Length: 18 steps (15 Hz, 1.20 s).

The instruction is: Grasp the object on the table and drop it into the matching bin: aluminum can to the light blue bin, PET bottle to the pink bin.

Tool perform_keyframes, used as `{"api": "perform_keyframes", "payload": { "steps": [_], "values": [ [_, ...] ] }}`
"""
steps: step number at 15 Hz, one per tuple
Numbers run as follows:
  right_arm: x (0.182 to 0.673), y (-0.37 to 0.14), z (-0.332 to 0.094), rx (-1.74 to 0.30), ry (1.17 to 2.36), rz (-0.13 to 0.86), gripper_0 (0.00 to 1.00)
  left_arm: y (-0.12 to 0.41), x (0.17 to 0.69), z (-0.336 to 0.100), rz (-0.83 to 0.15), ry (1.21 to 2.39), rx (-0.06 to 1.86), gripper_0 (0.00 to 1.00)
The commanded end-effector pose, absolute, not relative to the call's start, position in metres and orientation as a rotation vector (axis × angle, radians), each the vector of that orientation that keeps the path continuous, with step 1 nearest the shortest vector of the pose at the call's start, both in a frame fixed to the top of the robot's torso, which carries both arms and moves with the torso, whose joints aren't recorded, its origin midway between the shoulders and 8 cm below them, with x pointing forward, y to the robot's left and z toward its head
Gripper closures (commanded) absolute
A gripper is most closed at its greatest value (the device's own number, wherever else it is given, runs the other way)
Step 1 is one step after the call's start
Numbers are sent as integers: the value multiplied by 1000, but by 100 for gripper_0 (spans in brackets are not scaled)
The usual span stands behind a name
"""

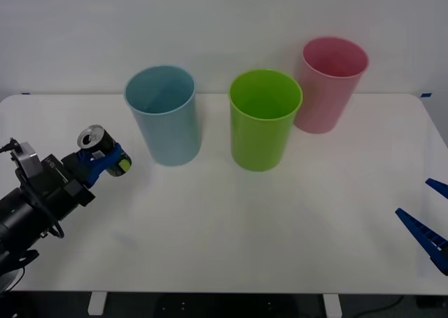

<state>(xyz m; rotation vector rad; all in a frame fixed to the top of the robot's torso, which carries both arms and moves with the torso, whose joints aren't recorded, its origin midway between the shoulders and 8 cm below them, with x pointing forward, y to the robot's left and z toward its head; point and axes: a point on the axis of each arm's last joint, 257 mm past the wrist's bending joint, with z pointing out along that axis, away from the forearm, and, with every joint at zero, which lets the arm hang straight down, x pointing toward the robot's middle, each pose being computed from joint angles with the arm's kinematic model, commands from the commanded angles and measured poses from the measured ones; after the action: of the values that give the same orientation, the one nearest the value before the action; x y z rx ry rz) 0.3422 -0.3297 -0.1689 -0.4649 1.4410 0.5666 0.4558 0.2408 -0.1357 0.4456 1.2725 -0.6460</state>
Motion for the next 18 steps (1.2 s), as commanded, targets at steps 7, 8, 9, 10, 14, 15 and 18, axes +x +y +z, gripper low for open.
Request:
{"api": "perform_keyframes", "payload": {
  "steps": [7, 8, 9, 10, 14, 15, 18],
  "values": [
    [342, -330, -169, -465, 1441, 567, 0, 256, 455, -52, -714, 1234, 378, 100],
    [342, -330, -169, -465, 1441, 567, 0, 256, 454, -43, -728, 1229, 363, 100],
    [342, -330, -169, -465, 1441, 567, 0, 257, 453, -33, -742, 1220, 348, 100],
    [342, -330, -169, -465, 1441, 567, 0, 257, 455, -26, -732, 1220, 338, 100],
    [342, -330, -169, -465, 1441, 567, 0, 257, 475, -9, -668, 1226, 321, 100],
    [342, -330, -169, -465, 1441, 567, 0, 254, 483, -4, -649, 1224, 319, 100],
    [342, -330, -169, -465, 1441, 567, 0, 247, 504, 4, -622, 1224, 302, 100]
  ]
}}
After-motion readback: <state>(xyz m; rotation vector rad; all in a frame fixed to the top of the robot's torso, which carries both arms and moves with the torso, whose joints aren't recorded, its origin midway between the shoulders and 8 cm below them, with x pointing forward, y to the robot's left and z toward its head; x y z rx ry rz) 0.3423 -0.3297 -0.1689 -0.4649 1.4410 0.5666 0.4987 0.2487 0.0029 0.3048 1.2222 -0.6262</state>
